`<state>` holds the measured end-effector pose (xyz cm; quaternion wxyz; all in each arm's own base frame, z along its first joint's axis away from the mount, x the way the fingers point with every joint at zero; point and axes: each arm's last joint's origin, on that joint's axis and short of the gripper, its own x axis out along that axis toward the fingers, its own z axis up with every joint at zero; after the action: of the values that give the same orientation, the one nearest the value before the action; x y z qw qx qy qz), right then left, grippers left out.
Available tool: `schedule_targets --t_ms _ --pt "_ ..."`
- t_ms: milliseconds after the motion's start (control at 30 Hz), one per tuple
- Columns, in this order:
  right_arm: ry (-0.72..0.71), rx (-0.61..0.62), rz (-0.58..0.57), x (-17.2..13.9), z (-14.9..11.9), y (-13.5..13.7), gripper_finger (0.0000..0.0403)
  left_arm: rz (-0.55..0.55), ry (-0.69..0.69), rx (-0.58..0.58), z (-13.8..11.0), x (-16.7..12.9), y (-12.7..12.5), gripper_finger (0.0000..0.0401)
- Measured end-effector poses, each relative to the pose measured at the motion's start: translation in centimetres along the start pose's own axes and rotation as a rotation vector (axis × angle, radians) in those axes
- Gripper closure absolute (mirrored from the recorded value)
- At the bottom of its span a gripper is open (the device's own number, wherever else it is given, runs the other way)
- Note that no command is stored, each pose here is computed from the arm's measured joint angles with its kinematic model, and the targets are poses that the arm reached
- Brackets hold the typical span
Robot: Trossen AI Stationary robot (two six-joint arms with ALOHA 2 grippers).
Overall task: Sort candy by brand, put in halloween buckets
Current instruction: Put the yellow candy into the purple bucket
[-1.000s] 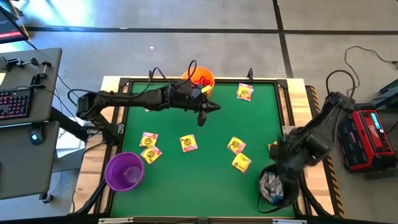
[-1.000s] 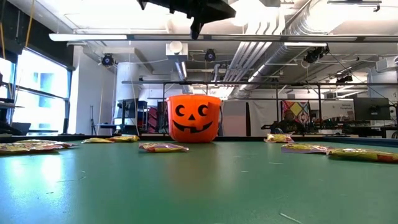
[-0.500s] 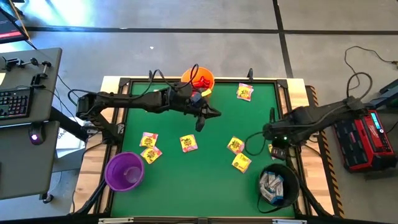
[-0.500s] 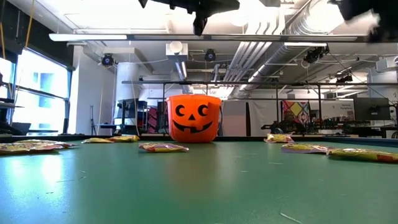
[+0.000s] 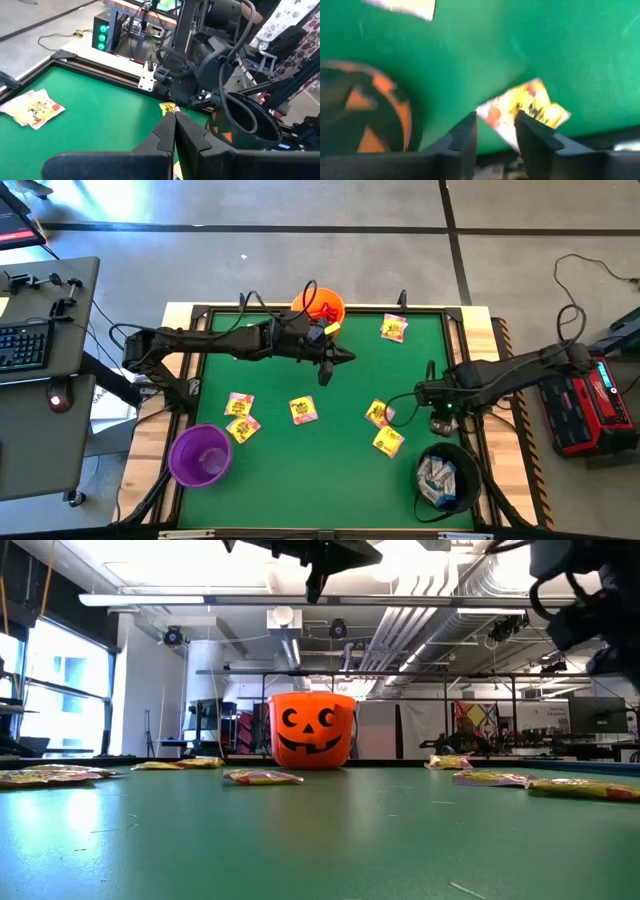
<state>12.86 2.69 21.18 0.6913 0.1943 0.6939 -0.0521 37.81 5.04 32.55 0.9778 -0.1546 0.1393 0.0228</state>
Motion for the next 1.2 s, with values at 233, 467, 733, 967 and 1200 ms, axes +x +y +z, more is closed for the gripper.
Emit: schedule_targets --t_ms 233,467,733,967,1200 --pt "0.050 0.001 -0.061 1.1 1.0 0.2 0.0211 0.008 0.026 -0.017 -0.3 0.0 0.1 0.0401" --pt "0.246 -0.077 -0.105 3.8 3.2 -0.2 0.0208 0.021 0.071 -0.001 -0.7 0.0 0.2 0.0401" --pt "0.417 -0.073 -0.140 6.7 5.6 -1.6 0.0208 0.026 0.102 0.035 -1.0 -0.1 0.3 0.0401" --pt "0.517 -0.097 -0.130 8.2 6.3 -1.9 0.0264 0.028 0.128 0.057 -1.2 -0.1 0.3 0.0401" --pt "0.524 -0.069 -0.106 7.8 6.4 -1.7 0.0393 0.039 0.192 0.057 -1.8 -0.2 0.4 0.0401"
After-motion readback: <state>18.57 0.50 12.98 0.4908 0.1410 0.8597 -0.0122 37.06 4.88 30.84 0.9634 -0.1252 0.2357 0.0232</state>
